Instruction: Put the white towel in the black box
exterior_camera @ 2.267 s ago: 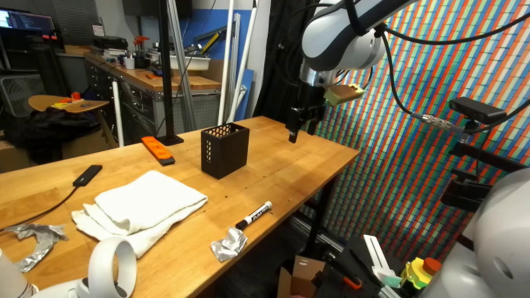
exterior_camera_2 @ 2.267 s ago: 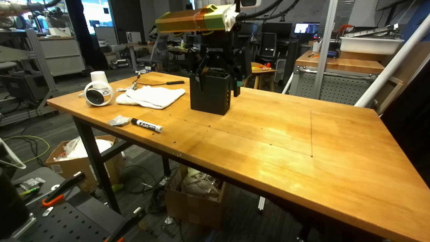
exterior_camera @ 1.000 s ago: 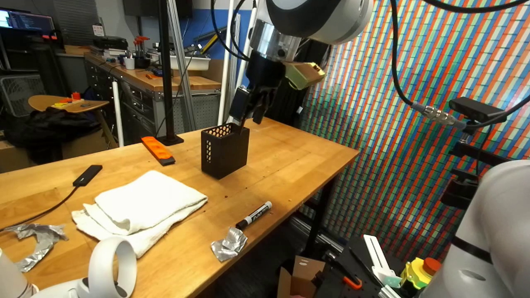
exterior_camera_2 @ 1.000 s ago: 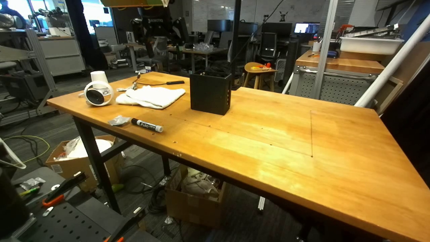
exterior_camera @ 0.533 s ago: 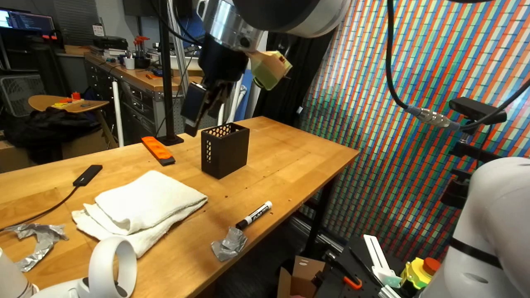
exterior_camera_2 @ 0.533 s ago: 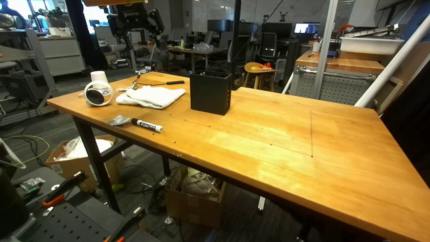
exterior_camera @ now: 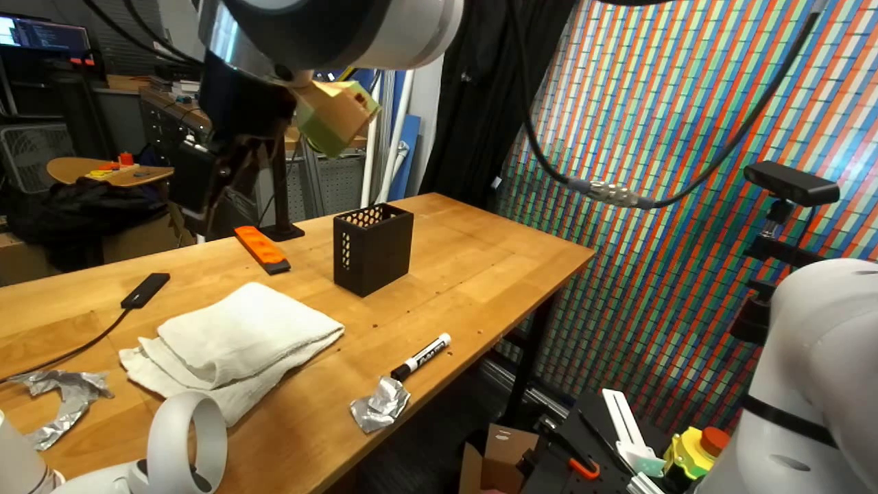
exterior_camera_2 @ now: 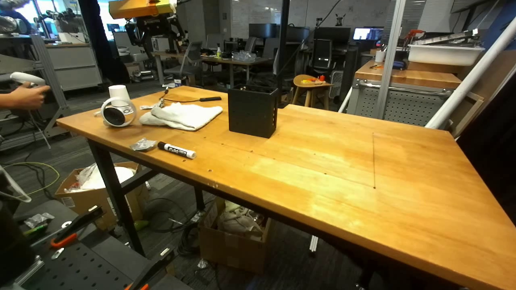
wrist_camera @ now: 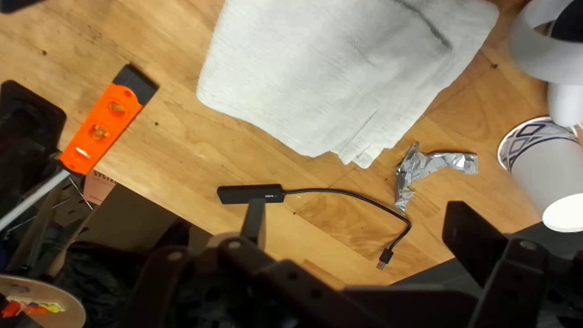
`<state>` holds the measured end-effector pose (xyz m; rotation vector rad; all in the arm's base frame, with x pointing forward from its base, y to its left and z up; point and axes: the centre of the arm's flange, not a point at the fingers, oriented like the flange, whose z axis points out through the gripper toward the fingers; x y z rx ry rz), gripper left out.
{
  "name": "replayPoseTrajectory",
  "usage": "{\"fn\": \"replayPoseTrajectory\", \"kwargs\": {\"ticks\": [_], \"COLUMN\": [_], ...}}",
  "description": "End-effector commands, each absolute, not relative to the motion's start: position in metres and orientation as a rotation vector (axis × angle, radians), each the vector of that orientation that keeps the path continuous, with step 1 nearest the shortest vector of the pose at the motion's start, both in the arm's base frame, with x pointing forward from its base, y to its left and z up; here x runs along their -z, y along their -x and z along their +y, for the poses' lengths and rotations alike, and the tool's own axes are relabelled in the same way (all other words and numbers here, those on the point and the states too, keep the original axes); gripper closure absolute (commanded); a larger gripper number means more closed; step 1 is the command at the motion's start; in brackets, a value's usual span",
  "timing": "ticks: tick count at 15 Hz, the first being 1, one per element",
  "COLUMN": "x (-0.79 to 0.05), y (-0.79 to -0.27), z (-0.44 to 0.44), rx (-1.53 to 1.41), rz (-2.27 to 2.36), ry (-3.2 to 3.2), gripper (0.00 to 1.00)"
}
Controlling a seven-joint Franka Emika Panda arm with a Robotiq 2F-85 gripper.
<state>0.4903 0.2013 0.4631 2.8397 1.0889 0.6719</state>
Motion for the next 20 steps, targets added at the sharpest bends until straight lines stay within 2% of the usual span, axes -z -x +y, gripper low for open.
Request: {"fn": "replayPoseTrajectory", "kwargs": {"ticks": [1,9,19,20], "x": [-0.449,-0.34,-0.264,-0.262], "y": [-0.551,-0.595,-0.572,-0.572], "z": [0.23,0.223,0.253,0.256], "rx": [-0.693,-0.463,-0.257,-0.252], "rz": [1.169,1.217,1.372,1.375], "ry": [-2.799,-2.788,-2.726,-2.723], "gripper": [0.0,0.0,0.01,0.26]}}
